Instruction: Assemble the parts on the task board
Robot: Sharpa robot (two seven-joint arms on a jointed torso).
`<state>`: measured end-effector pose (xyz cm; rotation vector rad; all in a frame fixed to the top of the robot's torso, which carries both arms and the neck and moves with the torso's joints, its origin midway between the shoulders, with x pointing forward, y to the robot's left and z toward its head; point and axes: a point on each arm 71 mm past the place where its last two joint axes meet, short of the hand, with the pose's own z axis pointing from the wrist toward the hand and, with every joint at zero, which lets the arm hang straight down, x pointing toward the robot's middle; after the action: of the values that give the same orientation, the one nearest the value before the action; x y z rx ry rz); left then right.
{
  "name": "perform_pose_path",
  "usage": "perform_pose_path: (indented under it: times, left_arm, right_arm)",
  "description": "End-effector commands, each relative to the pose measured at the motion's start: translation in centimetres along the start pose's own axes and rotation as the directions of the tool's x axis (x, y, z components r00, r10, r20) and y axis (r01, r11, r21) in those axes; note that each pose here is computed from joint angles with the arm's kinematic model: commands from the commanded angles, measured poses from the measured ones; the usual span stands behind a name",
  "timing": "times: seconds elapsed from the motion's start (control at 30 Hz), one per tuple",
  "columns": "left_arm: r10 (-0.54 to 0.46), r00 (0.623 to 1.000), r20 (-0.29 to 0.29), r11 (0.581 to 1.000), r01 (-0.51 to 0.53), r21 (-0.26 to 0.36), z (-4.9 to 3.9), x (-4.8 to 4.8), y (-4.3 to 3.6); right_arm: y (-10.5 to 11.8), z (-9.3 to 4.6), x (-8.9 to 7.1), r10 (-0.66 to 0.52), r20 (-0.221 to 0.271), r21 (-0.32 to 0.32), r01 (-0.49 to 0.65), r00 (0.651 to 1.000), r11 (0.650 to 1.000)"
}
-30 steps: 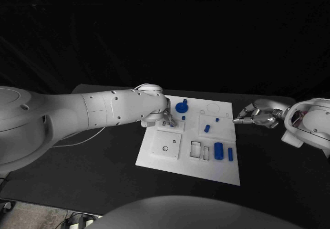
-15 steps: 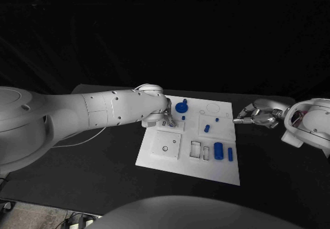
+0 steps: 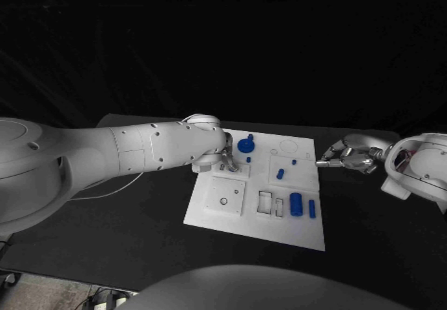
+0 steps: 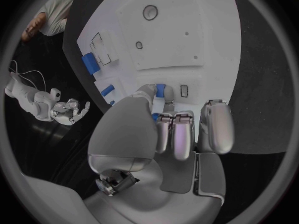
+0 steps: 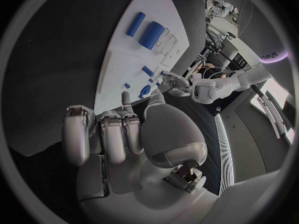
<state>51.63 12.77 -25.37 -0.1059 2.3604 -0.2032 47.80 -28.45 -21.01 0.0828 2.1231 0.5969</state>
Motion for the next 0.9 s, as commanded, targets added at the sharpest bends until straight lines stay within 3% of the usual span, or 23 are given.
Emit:
perform_pose_path:
  times: [0.03, 0.3, 0.53, 0.9]
  left_arm:
    - [-0.004, 1.0, 0.01, 0.999, 0.003, 0.037, -0.28, -0.04, -0.48]
    - [0.011, 0.999, -0.045, 1.0, -0.011, 0.001, -1.35, -1.69, -0.56]
    - [0.027, 0.973, -0.229, 0.994, -0.05, -0.097, -1.74, -3.0, -0.43]
    - [0.129, 0.934, -0.334, 0.971, -0.188, -0.149, -1.38, -4.62, -1.84]
  right_arm:
    - [0.0, 0.0, 0.1, -0.005, -0.014, 0.002, 0.005, 1.0, 1.0]
    - [0.0, 0.1, 0.1, -0.005, -0.014, 0.002, 0.005, 1.0, 1.0]
    - [0.3, -0.1, 0.1, -0.002, -0.002, -0.018, 0.002, 1.0, 1.0]
    - [0.7, -0.1, 0.3, 0.0, -0.003, -0.038, 0.0, 1.0, 0.999]
